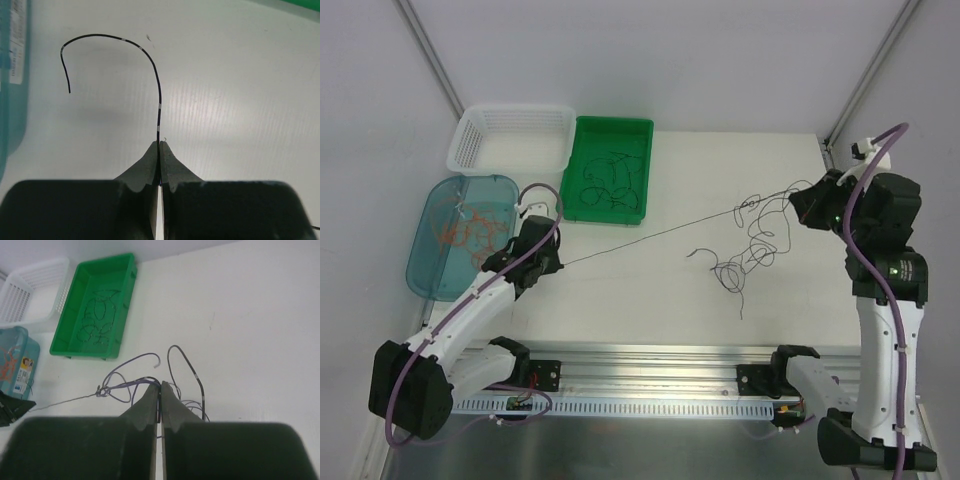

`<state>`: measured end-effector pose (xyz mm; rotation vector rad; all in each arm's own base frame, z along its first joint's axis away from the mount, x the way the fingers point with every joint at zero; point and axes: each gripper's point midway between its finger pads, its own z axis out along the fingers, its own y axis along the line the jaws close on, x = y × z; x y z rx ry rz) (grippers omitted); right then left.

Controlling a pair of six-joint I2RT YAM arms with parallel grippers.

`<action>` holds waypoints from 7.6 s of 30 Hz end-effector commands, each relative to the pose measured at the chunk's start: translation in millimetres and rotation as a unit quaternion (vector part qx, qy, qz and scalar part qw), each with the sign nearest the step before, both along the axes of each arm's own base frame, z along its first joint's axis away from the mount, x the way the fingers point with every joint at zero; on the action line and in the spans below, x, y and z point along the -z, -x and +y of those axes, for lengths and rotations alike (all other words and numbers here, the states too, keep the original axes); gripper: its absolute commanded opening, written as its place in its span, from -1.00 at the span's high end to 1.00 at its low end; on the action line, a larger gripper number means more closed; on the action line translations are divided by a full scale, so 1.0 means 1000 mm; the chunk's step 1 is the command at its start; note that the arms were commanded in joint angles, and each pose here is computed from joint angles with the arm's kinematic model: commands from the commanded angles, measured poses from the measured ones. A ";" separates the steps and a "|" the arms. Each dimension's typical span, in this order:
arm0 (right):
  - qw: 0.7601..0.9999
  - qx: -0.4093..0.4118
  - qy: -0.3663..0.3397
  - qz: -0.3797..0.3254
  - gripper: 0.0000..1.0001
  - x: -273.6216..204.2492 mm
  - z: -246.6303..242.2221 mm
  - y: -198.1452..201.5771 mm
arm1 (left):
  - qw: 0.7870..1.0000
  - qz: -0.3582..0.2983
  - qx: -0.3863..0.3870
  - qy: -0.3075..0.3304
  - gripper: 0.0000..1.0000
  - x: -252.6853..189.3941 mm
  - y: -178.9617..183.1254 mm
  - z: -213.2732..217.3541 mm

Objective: Untangle the cables

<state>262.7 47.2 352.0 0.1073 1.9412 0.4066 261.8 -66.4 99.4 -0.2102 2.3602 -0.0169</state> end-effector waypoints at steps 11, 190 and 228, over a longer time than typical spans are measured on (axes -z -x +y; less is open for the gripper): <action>0.990 0.043 -0.042 -0.126 0.99 -0.129 -0.034 -0.013 | 0.994 0.041 -0.014 0.104 1.00 0.045 0.017 -0.023; 0.933 -0.355 0.045 0.044 -0.71 0.145 0.155 0.072 | 0.719 -0.637 0.249 0.118 1.00 -0.606 -0.065 -0.111; 0.921 -0.363 0.073 0.125 -0.71 0.188 0.135 0.102 | 0.978 -0.162 0.130 -0.015 -0.17 -0.099 -0.288 -0.073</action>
